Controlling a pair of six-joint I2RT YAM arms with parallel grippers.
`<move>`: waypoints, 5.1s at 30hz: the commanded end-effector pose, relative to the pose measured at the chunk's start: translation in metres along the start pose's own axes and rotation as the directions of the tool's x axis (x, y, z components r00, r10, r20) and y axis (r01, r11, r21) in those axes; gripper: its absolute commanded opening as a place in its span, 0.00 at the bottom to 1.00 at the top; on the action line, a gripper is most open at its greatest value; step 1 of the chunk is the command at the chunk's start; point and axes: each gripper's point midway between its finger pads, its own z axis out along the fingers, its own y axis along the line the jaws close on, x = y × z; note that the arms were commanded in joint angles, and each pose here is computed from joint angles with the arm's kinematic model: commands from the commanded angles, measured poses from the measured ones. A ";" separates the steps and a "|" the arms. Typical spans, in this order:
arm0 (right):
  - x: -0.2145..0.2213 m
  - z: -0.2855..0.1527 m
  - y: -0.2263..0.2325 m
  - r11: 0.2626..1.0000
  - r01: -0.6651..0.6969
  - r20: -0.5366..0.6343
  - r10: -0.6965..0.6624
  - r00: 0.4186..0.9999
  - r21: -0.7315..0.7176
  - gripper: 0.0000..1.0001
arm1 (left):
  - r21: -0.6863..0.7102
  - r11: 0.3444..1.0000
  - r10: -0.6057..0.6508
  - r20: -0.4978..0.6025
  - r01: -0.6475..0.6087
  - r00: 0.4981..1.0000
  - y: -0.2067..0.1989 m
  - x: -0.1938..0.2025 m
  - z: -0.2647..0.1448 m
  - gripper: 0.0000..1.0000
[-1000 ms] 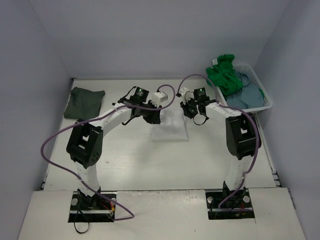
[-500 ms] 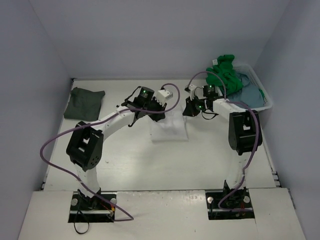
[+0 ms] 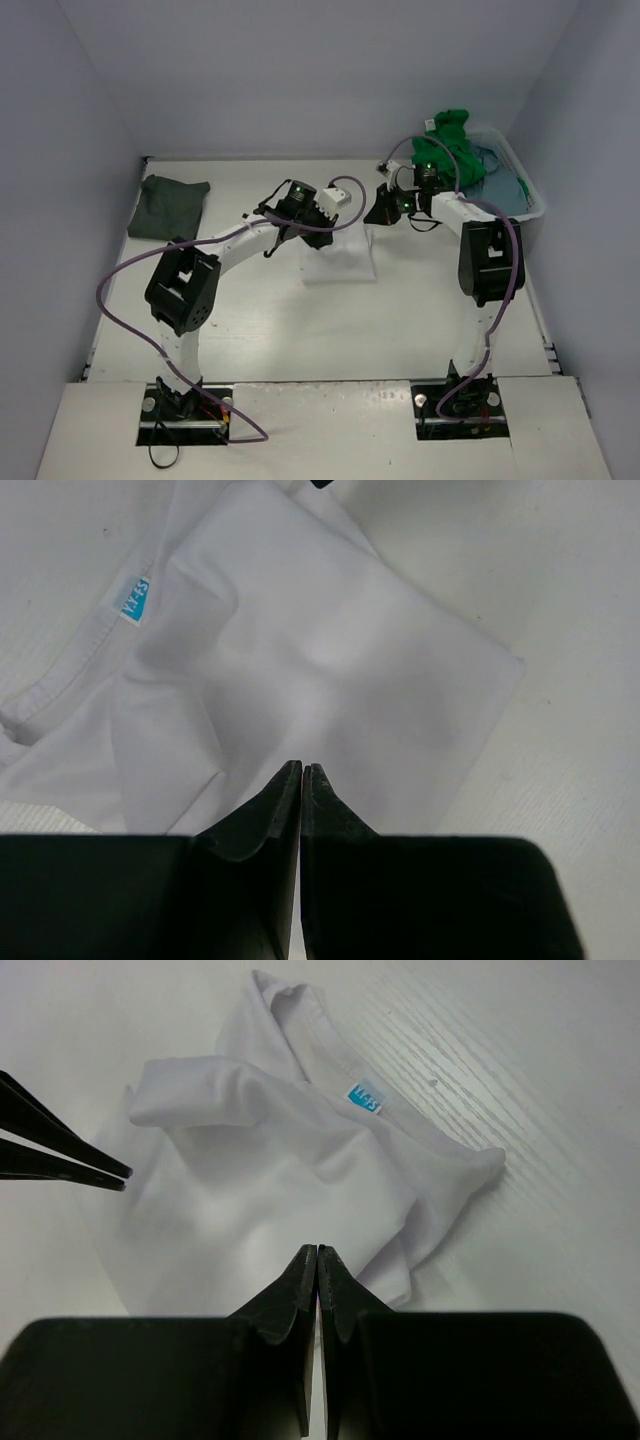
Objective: Fold and stack the t-shirts
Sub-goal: Smooth out the square-folded T-shirt at the center of the board.
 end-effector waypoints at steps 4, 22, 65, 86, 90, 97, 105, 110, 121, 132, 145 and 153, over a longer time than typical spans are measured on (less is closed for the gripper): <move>-0.014 0.012 0.011 0.995 -0.007 0.032 0.010 0.999 -0.101 0.00 | -0.032 0.997 0.072 0.106 -0.069 0.992 0.006 -0.042 0.001 0.00; 0.007 0.031 0.011 0.999 -0.008 -0.036 0.007 0.999 -0.049 0.00 | -0.081 0.992 0.106 0.103 -0.098 0.989 0.020 -0.030 0.003 0.00; -0.019 0.000 0.027 0.990 0.102 -0.118 -0.091 0.989 0.099 0.00 | -0.236 0.972 0.062 0.211 -0.011 0.976 0.107 -0.098 -0.084 0.19; -0.017 0.094 0.065 0.991 0.100 -0.158 -0.112 0.981 -0.084 0.00 | -0.152 0.979 -0.134 0.037 0.139 0.990 0.121 -0.017 -0.062 0.09; -0.008 0.106 0.068 0.991 0.092 -0.182 -0.109 0.977 -0.096 0.00 | -0.107 0.976 -0.180 0.073 0.187 0.981 0.116 -0.019 -0.064 0.07; 0.004 0.108 0.073 0.991 0.098 -0.208 -0.116 0.971 -0.095 0.00 | -0.035 0.970 -0.236 0.107 0.241 0.966 0.108 -0.028 -0.057 0.00; 0.013 0.105 0.073 0.991 0.098 -0.224 -0.116 0.968 -0.090 0.00 | 0.017 0.965 -0.261 0.143 0.261 0.955 0.104 -0.035 -0.048 0.00; 0.012 0.102 0.074 0.991 0.102 -0.222 -0.119 0.968 -0.089 0.00 | 0.024 0.959 -0.284 0.121 0.283 0.951 0.111 -0.024 -0.031 0.00; 0.026 0.095 0.080 0.990 0.085 -0.237 -0.109 0.965 -0.113 0.00 | -0.137 0.944 -0.277 0.162 0.300 0.947 0.157 -0.017 -0.006 0.00; 0.029 0.095 0.078 0.990 0.081 -0.240 -0.107 0.965 -0.115 0.00 | -0.270 0.911 -0.255 0.222 0.311 0.941 0.188 -0.029 -0.009 0.00; 0.014 0.086 0.076 0.991 0.118 -0.227 -0.131 0.965 -0.070 0.00 | -0.268 0.914 -0.271 0.153 0.304 0.950 0.180 -0.023 -0.026 0.00; -0.007 0.075 0.065 0.984 0.175 -0.214 -0.167 0.962 0.020 0.00 | -0.273 0.910 -0.267 0.191 0.313 0.944 0.170 -0.043 -0.087 0.00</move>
